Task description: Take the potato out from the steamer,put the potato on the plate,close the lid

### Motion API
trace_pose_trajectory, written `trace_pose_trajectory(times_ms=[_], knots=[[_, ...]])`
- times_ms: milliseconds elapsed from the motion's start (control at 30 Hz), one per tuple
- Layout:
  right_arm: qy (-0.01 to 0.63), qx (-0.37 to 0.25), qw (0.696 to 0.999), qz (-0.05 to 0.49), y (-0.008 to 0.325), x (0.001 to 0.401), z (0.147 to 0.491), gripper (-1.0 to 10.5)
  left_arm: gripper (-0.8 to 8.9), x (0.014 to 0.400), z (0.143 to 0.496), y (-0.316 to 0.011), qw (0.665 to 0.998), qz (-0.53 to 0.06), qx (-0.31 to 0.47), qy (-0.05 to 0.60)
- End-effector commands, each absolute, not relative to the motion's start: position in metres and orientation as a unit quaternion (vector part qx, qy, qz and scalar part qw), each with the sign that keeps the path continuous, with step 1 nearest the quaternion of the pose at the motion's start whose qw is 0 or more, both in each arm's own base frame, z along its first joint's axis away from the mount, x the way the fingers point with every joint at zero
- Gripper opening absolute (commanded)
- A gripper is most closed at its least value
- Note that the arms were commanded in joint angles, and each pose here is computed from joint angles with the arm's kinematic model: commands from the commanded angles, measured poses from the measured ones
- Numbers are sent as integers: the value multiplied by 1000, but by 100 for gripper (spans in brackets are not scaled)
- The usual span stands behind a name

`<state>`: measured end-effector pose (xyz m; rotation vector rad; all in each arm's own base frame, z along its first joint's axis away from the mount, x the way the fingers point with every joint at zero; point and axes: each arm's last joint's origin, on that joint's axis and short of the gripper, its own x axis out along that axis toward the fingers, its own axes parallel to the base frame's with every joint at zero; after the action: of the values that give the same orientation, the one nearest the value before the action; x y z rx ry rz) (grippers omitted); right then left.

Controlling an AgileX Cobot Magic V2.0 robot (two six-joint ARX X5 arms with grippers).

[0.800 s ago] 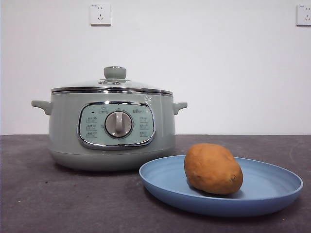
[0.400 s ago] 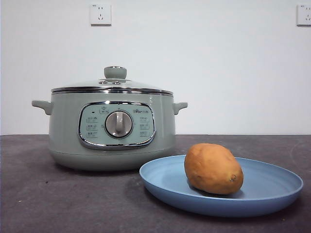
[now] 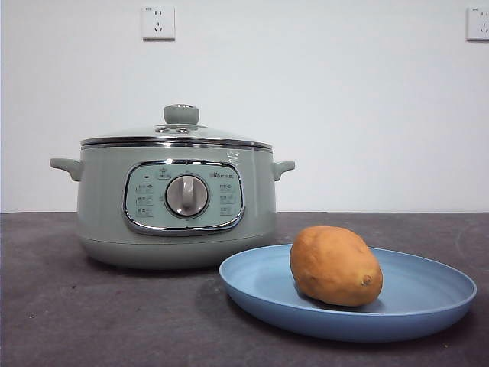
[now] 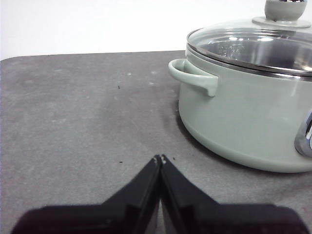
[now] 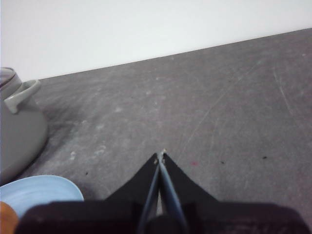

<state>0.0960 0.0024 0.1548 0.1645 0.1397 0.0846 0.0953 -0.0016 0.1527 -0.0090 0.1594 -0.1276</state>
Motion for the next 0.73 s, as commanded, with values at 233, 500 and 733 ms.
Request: trace_pose_trajectory(times_ms=[233, 500, 733], knots=[[90, 104, 990, 36, 2, 96, 149, 1, -3, 96, 148, -1, 994, -62, -9, 85], [91, 104, 990, 36, 2, 96, 149, 1, -3, 96, 148, -1, 994, -62, -9, 85], [91, 104, 990, 36, 2, 96, 149, 1, -3, 96, 148, -1, 994, -62, -9, 85]])
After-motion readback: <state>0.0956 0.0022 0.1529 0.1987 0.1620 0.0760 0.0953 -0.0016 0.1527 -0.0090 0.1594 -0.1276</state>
